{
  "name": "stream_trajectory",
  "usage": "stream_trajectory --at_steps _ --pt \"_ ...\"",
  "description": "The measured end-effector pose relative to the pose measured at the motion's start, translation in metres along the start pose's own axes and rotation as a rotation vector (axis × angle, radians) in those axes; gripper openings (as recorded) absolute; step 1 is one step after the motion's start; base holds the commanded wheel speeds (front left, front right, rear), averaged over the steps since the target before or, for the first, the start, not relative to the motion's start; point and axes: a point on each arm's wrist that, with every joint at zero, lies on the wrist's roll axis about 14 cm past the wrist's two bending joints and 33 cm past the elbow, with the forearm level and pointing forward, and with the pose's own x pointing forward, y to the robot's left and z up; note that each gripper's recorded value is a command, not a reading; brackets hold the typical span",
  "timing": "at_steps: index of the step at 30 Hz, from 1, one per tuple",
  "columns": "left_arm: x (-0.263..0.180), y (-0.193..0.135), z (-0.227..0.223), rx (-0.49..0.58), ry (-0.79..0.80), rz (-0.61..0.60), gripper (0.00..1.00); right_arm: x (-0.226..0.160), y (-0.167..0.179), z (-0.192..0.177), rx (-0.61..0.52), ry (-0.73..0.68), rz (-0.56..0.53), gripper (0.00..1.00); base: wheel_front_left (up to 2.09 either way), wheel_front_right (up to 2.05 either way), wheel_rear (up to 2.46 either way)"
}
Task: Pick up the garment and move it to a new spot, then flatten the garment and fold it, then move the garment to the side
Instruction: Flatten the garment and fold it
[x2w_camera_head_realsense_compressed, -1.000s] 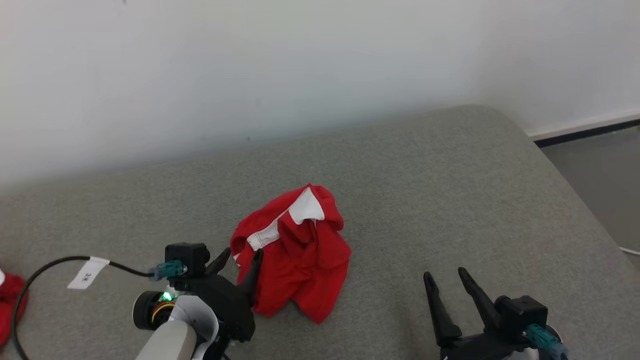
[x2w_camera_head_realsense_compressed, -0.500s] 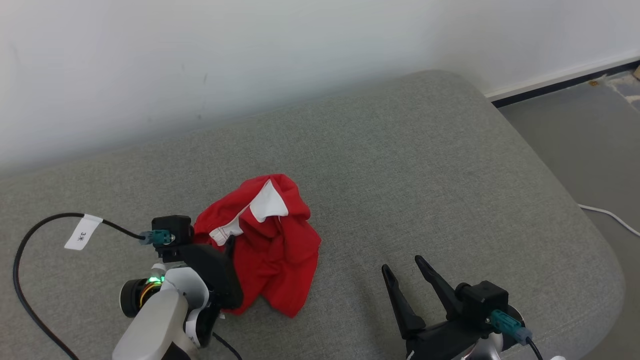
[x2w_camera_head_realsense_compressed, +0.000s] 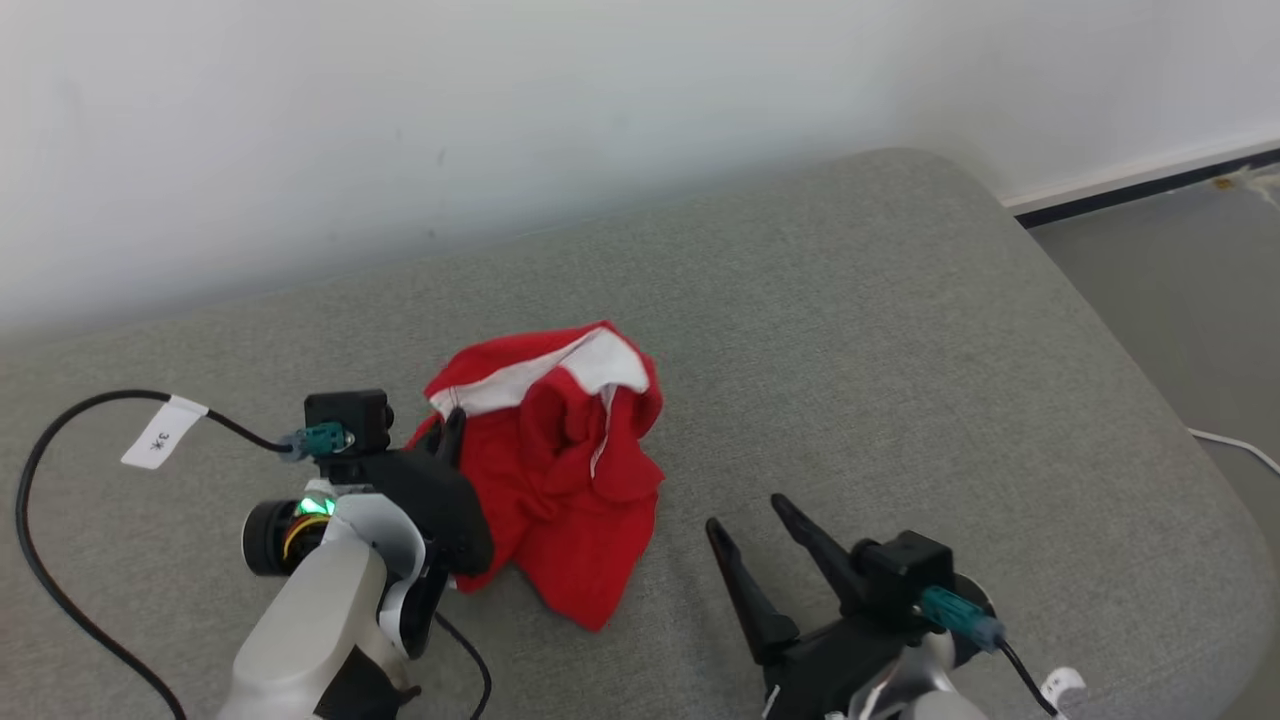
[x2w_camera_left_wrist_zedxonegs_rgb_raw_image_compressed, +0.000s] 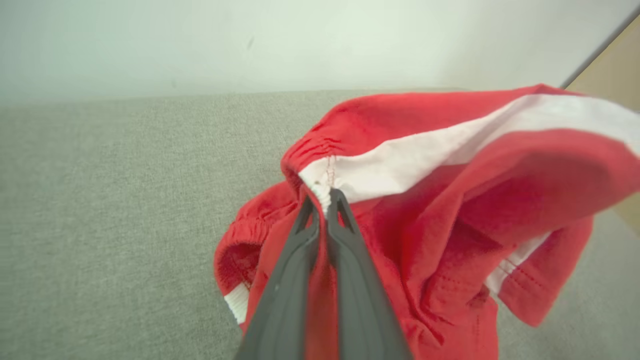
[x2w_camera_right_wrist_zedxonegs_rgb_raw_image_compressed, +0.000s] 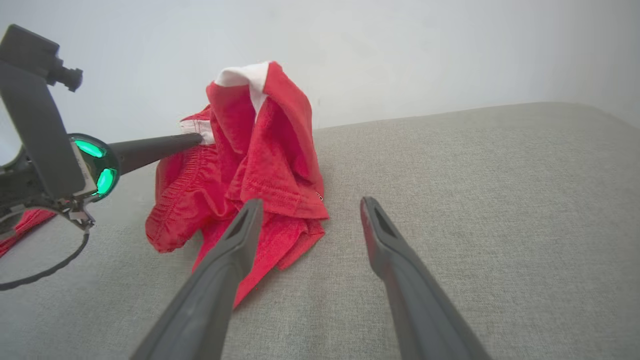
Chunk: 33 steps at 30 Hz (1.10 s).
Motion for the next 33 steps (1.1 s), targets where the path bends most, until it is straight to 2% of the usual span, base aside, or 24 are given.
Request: stream_trajectory --at_steps 7,13,16,17,19,20,21,22,26,29,33 --pt "-0.004 -0.012 0.025 0.031 -0.086 -0.038 0.00 0.022 0.019 0.009 -0.030 0.030 0.082 1.00 0.00 0.00 0.00" --pt "-0.014 -0.021 0.033 0.022 -0.112 -0.067 0.00 0.031 -0.009 -0.013 -0.079 0.170 0.009 1.00 0.00 0.00 0.00" --pt "-0.024 -0.017 0.008 0.001 -0.042 -0.062 0.00 0.034 -0.025 -0.018 -0.089 0.203 -0.035 1.00 0.00 0.00 0.00" --pt "-0.033 -0.012 -0.010 -0.053 0.009 -0.049 0.00 0.035 -0.028 -0.021 -0.072 0.213 -0.046 1.00 0.00 0.00 0.00" --pt "-0.042 -0.009 -0.026 -0.090 0.048 -0.041 0.00 0.037 -0.028 -0.021 -0.065 0.215 -0.048 1.00 0.00 0.00 0.00" --pt "-0.046 -0.009 -0.032 -0.102 0.061 -0.039 0.31 0.037 -0.029 -0.021 -0.064 0.215 -0.051 1.00 0.00 0.00 0.00" --pt "-0.050 -0.007 -0.036 -0.120 0.067 -0.032 0.76 0.038 -0.029 -0.021 -0.063 0.215 -0.054 1.00 0.00 0.00 0.00" --pt "-0.053 -0.003 -0.037 -0.131 0.061 -0.021 1.00 0.038 -0.030 -0.022 -0.064 0.217 -0.056 1.00 0.00 0.00 0.00" --pt "-0.067 0.017 -0.034 -0.170 0.021 0.041 1.00 0.039 -0.033 -0.017 -0.077 0.206 -0.067 1.00 0.00 0.00 0.00" --pt "-0.072 0.014 -0.027 -0.206 0.000 0.028 1.00 0.041 -0.033 -0.008 -0.086 0.186 -0.070 1.00 0.00 0.00 0.00" --pt "-0.074 0.002 -0.012 -0.202 -0.019 -0.019 1.00 0.040 -0.031 -0.008 -0.089 0.189 -0.066 1.00 0.00 0.00 0.00"
